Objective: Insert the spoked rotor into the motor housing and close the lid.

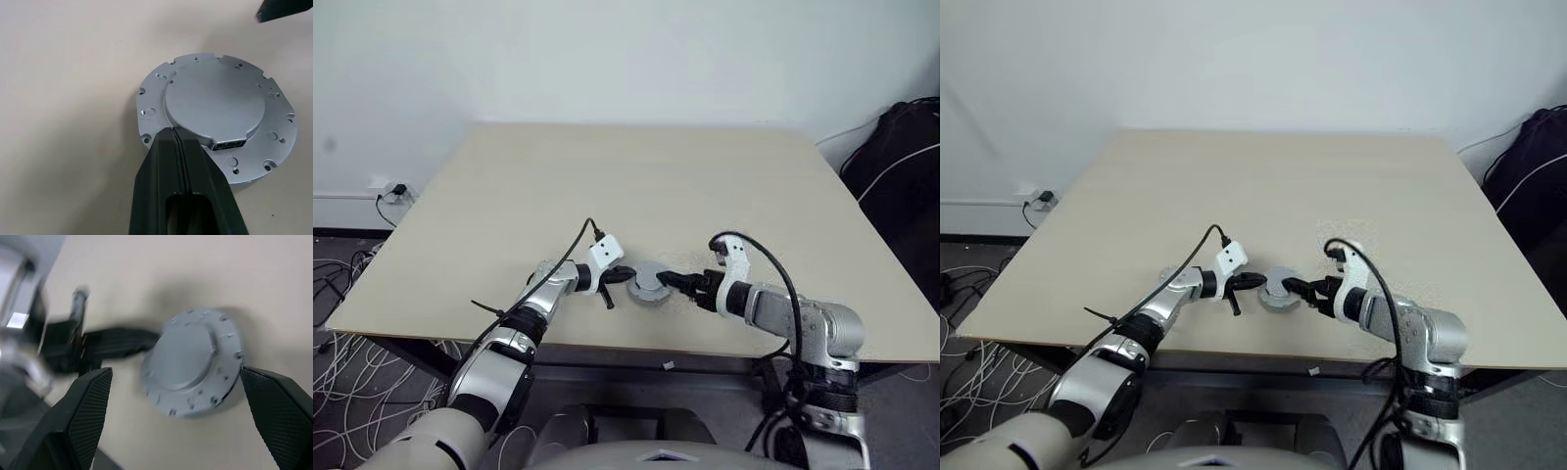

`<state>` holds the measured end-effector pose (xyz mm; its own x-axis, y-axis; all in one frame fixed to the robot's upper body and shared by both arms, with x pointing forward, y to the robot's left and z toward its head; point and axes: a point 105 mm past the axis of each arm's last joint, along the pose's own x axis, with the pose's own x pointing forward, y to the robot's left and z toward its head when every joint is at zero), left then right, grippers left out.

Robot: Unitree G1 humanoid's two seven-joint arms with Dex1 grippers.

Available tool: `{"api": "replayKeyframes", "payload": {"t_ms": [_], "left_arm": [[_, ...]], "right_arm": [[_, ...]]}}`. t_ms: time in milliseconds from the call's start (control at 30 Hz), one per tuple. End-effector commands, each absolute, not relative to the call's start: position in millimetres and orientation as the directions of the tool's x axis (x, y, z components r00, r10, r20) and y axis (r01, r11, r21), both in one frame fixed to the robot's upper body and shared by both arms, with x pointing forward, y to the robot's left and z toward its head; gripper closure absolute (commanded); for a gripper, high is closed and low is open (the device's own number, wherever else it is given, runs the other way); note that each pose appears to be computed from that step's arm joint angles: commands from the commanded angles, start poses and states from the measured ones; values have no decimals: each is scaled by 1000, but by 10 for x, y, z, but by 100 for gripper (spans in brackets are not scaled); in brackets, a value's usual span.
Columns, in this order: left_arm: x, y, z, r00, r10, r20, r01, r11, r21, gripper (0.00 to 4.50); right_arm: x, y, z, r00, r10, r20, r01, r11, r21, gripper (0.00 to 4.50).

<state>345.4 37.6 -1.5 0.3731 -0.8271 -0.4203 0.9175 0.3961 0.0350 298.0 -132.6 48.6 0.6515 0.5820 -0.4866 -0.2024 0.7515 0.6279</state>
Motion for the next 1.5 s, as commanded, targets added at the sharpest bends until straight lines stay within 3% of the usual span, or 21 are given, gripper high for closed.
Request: {"api": "replayKeyframes", "payload": {"t_ms": [33, 400, 1233, 1500], "left_arm": [[3459, 345, -4, 360, -828, -430, 925, 377, 48, 450], [3456, 364, -15, 358, -826, -435, 926, 374, 51, 450], [3478, 377, 19, 364, -826, -432, 924, 378, 55, 450], [3492, 381, 39, 366, -825, -431, 924, 379, 59, 450]], "right_arm": [[3062, -1403, 525, 681, 540, -494, -109, 742, 661, 2], [2966, -1258, 466, 610, 596, -522, -29, 675, 737, 2], [3118, -1114, 139, 588, 579, -565, 145, 612, 777, 2], [3150, -1045, 150, 607, 607, -514, 165, 536, 828, 2]]}}
